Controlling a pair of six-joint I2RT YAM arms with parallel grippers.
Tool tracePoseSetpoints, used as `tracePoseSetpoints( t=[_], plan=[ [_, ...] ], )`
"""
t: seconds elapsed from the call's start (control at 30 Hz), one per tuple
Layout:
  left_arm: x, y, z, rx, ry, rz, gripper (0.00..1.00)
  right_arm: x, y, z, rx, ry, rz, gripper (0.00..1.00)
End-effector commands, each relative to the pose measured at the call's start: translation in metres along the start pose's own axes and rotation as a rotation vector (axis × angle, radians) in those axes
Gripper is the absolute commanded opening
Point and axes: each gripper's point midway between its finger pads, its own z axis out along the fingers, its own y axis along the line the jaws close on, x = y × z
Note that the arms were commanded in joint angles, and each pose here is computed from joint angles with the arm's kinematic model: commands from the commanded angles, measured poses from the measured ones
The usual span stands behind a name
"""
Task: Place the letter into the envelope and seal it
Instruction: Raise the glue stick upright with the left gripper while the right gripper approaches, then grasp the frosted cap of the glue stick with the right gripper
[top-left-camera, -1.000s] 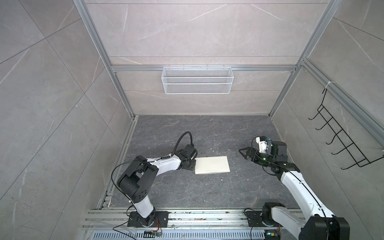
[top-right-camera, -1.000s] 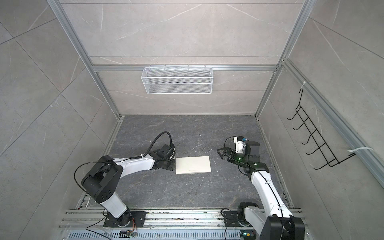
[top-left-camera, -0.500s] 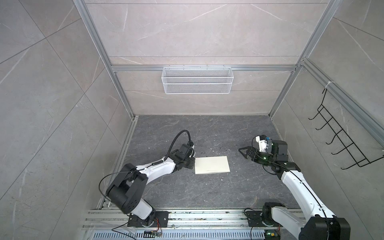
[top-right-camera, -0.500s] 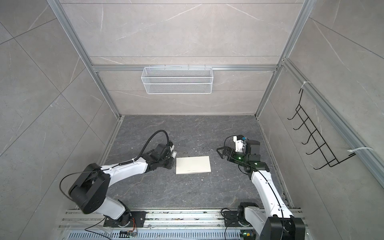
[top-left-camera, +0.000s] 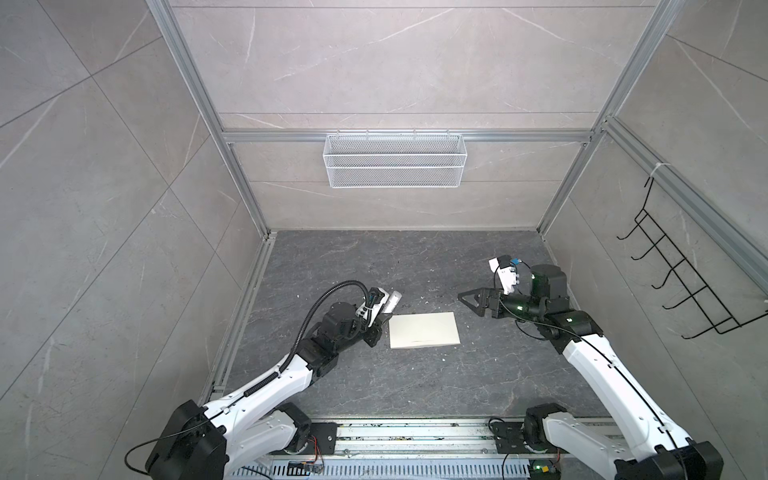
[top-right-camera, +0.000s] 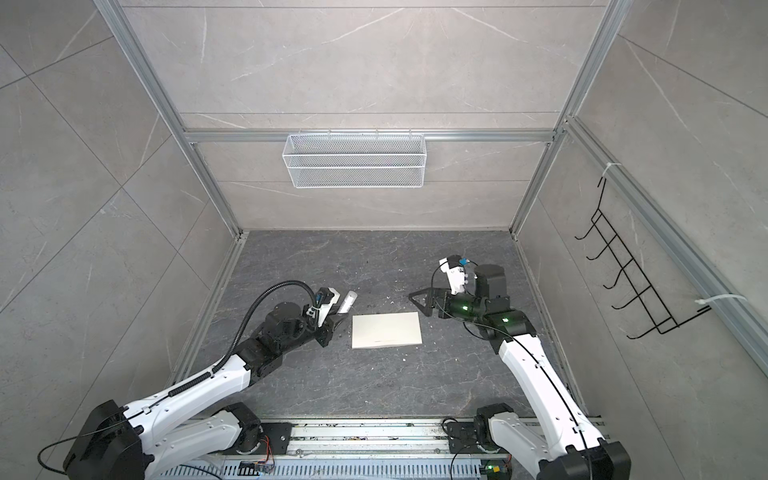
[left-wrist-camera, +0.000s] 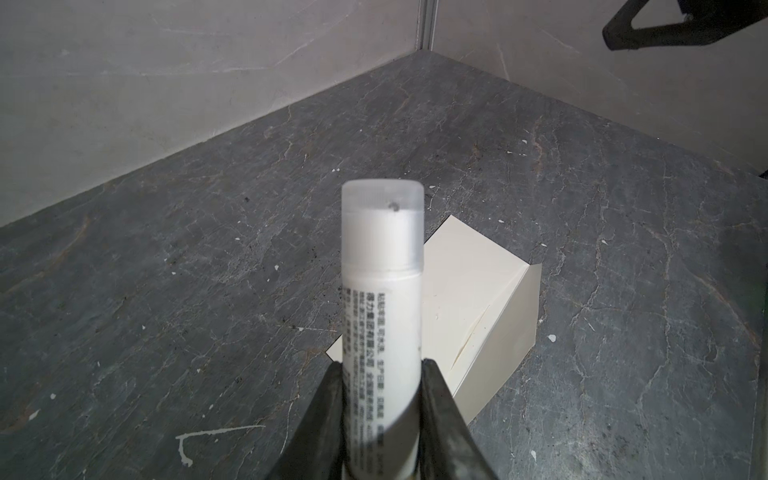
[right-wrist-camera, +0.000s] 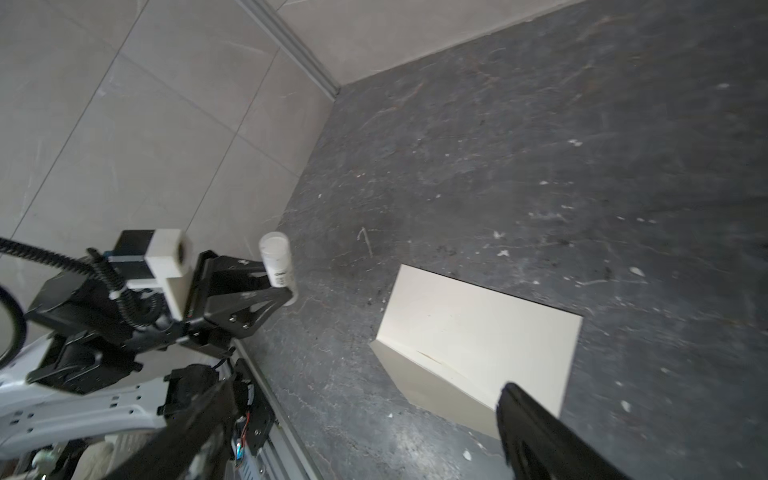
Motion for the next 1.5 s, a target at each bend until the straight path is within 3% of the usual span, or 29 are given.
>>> tracePoseSetpoints(
  t=[0.0,0.37,0.53,0.8,1.07,1.47],
  plan=[
    [-0.033,-0.008,-0.006,0.032,-0.167,0.117,0.0,0.007,0.015,0.011,0.027,0.068,-0.074,0.99],
    [-0.027,-0.035,-0.009,0.142,-0.24,0.25,0.0,0.021,0.054,0.066,-0.008,0.194,-0.172,0.93],
    [-0.021,-0.045,-0.01,0.184,-0.242,0.302,0.0,0.025,0.067,0.087,-0.023,0.216,-0.197,0.86],
    [-0.019,-0.05,-0.011,0.206,-0.246,0.326,0.0,0.029,0.076,0.102,-0.048,0.247,-0.195,0.64],
    [-0.02,-0.051,-0.012,0.205,-0.249,0.327,0.0,0.039,0.075,0.112,-0.054,0.282,-0.185,0.51],
    [-0.016,-0.05,-0.01,0.204,-0.236,0.323,0.0,0.042,0.08,0.119,-0.075,0.295,-0.185,0.18]
  ],
)
